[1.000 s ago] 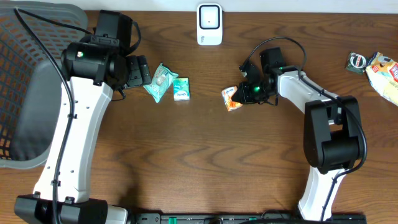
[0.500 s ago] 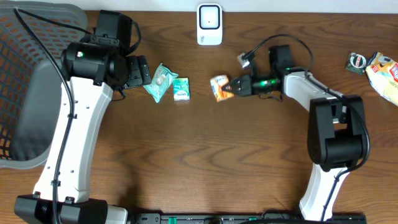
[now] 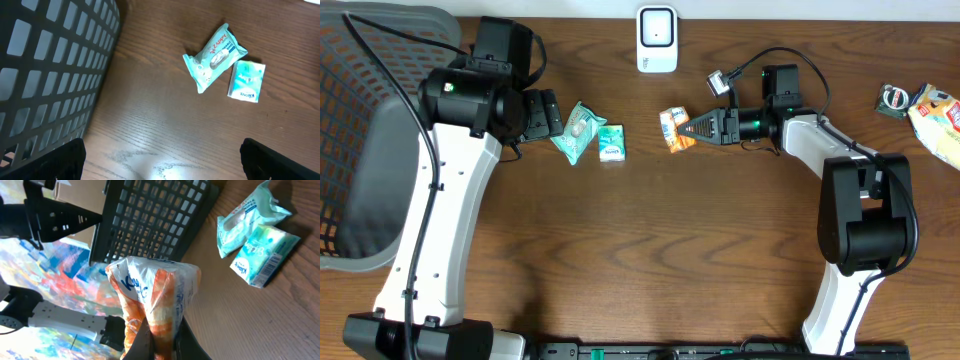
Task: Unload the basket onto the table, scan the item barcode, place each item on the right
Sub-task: 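Lift the orange pack and hold it raised mid-table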
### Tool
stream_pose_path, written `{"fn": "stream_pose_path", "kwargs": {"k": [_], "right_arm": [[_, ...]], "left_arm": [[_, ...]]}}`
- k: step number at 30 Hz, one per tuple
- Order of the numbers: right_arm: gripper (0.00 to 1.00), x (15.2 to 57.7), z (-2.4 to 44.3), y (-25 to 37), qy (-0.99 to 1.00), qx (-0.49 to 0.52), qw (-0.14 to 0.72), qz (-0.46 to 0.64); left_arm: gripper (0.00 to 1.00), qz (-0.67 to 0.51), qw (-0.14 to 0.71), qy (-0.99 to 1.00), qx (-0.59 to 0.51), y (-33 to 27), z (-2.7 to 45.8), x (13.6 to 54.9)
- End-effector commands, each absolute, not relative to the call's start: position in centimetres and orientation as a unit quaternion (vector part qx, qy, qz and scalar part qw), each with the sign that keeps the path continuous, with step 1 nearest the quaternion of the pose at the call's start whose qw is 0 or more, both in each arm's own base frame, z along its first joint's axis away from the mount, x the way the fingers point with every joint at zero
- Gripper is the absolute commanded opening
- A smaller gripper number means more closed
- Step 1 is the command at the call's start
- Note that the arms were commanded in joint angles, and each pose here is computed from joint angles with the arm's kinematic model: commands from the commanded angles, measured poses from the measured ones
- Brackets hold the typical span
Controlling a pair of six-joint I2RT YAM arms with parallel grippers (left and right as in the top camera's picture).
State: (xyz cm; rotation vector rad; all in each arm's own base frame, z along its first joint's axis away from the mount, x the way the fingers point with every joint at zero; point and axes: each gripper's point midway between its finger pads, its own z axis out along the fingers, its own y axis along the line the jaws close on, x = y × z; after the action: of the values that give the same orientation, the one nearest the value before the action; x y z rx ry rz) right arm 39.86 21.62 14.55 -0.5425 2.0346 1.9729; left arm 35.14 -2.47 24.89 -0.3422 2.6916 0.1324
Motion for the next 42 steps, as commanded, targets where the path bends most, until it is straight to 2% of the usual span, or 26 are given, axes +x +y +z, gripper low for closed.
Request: {"fn": "stream_pose_path", "kwargs": {"k": [1,13,24,42], "right_arm": [[0.01,39.3,16.5,21.6,0.682,-0.198,0.126,0.693],[0.01,39.5,16.7,21.7,0.676,-0.217,0.145,0.689],[0.01,40.3,17.4,21.7,0.658,-0.265,0.196,0.677],[0.01,40.5,17.6,21.6,0.654,-0.276,0.21,0.672]], "left_arm": [[0.98,0.053,0.211,0.967,-0.129,-2.2,24.9,35.1],[0.98,0.053,0.211,0.967,-0.129,-2.2,24.9,35.1],[0.98,0.053,0.211,0.967,-0.129,-2.2,24.9,35.1],[0.98,0.053,0.211,0.967,-0.129,-2.2,24.9,35.1]]}}
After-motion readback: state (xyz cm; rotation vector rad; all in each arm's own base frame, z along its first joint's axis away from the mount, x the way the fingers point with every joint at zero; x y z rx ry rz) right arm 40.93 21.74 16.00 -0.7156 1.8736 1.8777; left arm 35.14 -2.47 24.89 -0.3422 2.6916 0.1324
